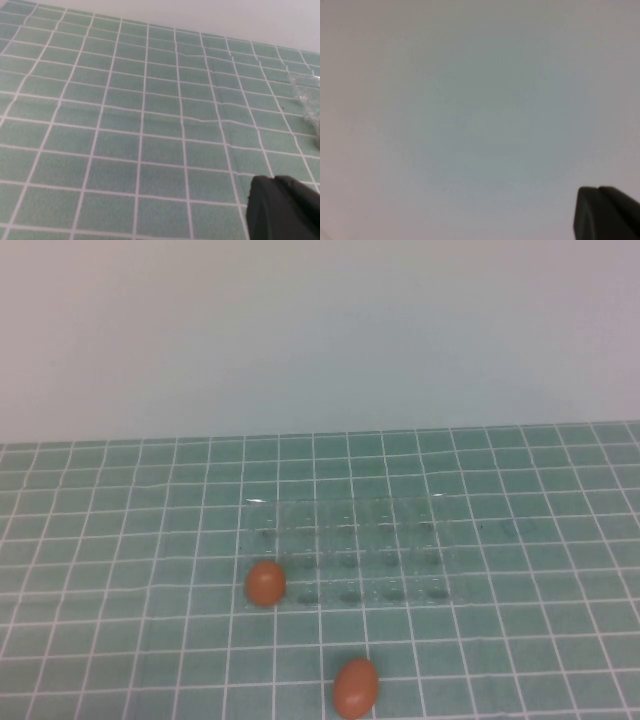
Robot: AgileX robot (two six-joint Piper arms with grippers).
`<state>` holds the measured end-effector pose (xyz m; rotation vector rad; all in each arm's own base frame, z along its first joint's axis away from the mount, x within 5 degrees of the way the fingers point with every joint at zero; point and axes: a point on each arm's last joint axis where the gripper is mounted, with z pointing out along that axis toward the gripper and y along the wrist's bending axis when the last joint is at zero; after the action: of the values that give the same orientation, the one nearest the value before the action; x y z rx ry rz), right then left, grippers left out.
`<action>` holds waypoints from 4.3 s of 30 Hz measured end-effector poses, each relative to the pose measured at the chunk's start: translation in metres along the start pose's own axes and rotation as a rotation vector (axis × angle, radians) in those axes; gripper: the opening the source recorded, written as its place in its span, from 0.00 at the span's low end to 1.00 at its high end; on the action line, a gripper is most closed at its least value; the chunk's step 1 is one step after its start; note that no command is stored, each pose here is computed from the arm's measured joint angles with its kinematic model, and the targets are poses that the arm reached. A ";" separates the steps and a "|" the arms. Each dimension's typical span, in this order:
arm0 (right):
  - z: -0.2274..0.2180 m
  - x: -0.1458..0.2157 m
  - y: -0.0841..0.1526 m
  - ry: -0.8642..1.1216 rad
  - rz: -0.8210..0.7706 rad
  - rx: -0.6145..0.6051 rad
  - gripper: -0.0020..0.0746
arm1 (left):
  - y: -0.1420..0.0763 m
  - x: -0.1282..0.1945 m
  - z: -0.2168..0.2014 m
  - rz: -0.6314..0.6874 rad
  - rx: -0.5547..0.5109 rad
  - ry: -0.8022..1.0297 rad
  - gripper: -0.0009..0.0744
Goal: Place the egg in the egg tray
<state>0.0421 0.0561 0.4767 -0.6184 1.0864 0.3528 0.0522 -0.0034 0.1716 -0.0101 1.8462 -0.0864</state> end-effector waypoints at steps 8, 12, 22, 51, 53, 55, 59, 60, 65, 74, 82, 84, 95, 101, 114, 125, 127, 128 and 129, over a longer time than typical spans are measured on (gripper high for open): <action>0.016 0.014 -0.021 0.039 0.206 0.102 0.02 | 0.000 0.000 0.000 0.000 0.000 0.000 0.01; 0.019 0.016 -0.023 0.042 0.309 0.110 0.02 | 0.000 0.000 0.000 0.000 0.000 0.000 0.01; 0.020 0.023 -0.020 0.017 0.303 0.068 0.02 | 0.000 0.000 0.000 0.000 0.000 0.000 0.01; -0.040 0.123 -0.012 1.226 0.581 0.400 0.02 | 0.000 0.000 0.000 0.000 0.000 0.000 0.01; -0.035 0.114 -0.012 1.210 0.577 0.353 0.02 | 0.000 0.000 0.000 0.000 0.000 0.000 0.01; -0.031 0.109 -0.015 1.205 0.561 0.343 0.02 | 0.000 0.000 0.000 0.000 0.000 0.000 0.01; -0.021 0.111 -0.021 1.235 0.553 0.336 0.02 | 0.000 0.000 0.000 0.000 0.000 0.000 0.01; -0.018 0.114 -0.022 1.252 0.551 0.323 0.02 | 0.000 0.000 0.000 0.000 0.000 0.000 0.01; 0.006 0.137 -0.021 1.373 0.544 0.214 0.02 | 0.000 0.000 0.000 0.000 0.000 0.000 0.01; 0.063 0.161 0.015 1.302 0.318 -0.044 0.02 | 0.000 0.000 0.000 0.000 0.000 0.000 0.01; 0.132 0.179 0.065 1.384 0.418 -0.140 0.02 | 0.000 0.000 0.000 0.000 0.000 0.000 0.01; 0.149 0.184 0.070 1.396 0.464 -0.118 0.02 | 0.000 0.000 0.000 0.000 0.000 0.000 0.01; 0.182 0.239 0.088 1.535 0.645 0.143 0.04 | 0.000 0.000 0.000 0.000 0.000 0.000 0.01; 0.194 0.263 0.103 1.541 0.808 0.212 0.31 | 0.000 0.000 0.000 0.000 0.000 0.000 0.01; 0.195 0.323 0.158 1.721 0.998 0.275 0.71 | -0.002 0.000 0.000 0.012 0.044 0.003 0.01; 0.188 0.345 0.161 1.790 0.884 0.348 0.72 | -0.003 0.000 0.000 0.013 0.048 0.003 0.01; 0.188 0.346 0.159 1.783 0.861 0.362 0.72 | -0.003 0.000 0.000 0.013 0.048 0.003 0.01; 0.188 0.346 0.159 1.778 0.857 0.368 0.72 | -0.003 0.000 0.000 0.013 0.048 0.003 0.01; 0.189 0.347 0.159 1.773 0.856 0.370 0.72 | -0.003 0.000 0.000 0.013 0.048 0.003 0.01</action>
<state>0.2392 0.2878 0.1789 0.0877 3.0543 0.2514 0.0520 -0.0060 0.1716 0.0357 1.8467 -0.1210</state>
